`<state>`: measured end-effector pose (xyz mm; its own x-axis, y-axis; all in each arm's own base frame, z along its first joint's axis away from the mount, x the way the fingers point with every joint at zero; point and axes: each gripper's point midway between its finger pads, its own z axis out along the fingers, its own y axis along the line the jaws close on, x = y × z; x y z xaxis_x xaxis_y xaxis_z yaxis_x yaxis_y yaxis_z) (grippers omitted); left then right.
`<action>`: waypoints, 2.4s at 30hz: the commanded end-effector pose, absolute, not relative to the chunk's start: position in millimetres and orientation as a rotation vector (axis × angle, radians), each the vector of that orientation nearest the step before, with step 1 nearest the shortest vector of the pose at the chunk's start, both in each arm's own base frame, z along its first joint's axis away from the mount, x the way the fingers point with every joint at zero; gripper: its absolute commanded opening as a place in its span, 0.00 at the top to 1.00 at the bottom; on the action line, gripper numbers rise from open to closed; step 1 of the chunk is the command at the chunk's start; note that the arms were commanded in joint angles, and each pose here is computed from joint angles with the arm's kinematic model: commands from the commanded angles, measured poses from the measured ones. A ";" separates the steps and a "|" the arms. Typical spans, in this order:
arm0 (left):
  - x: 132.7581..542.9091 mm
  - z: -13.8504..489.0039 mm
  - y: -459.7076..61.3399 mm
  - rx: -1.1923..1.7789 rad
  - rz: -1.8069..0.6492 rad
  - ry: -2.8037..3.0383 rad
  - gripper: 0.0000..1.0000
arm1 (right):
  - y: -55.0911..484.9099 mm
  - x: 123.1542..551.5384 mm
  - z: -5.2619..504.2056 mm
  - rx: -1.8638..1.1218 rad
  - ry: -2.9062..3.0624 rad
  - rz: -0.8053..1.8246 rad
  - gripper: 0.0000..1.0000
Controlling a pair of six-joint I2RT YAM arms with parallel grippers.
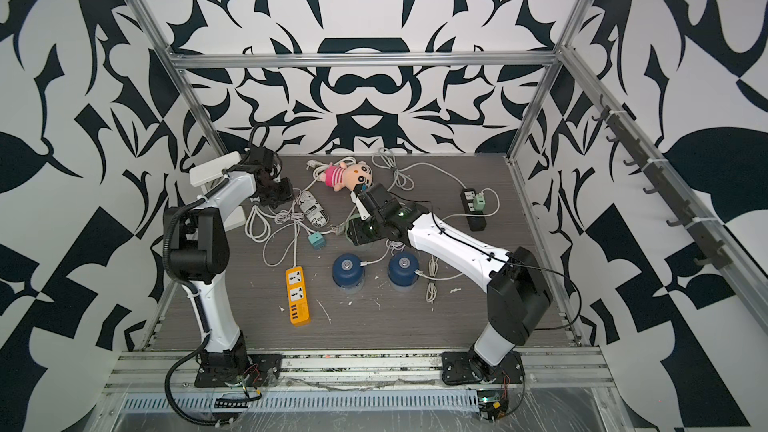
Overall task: Charge the cordless meat grinders
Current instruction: Pick up the charging cable from the center of the board.
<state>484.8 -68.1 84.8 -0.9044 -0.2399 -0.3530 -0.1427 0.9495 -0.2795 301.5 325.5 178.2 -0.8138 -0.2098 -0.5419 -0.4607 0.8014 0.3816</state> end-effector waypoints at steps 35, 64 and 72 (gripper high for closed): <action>486.7 96.6 -66.8 -0.114 -0.176 2.763 1.00 | 332.9 303.5 217.1 -0.468 2.395 0.793 0.57; 371.1 256.7 -248.7 -0.009 -1.157 2.496 1.00 | 380.5 319.8 281.8 -0.291 2.088 1.390 0.43; 364.4 255.4 -251.0 -0.011 -1.166 2.500 1.00 | 371.9 330.6 273.6 -0.252 2.117 1.354 0.54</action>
<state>370.1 -249.2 235.9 -0.9391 -0.1581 -0.3053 0.1197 0.6820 -0.7214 325.5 371.4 258.1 -0.8189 0.1351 -0.5577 -0.4356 0.4865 0.7574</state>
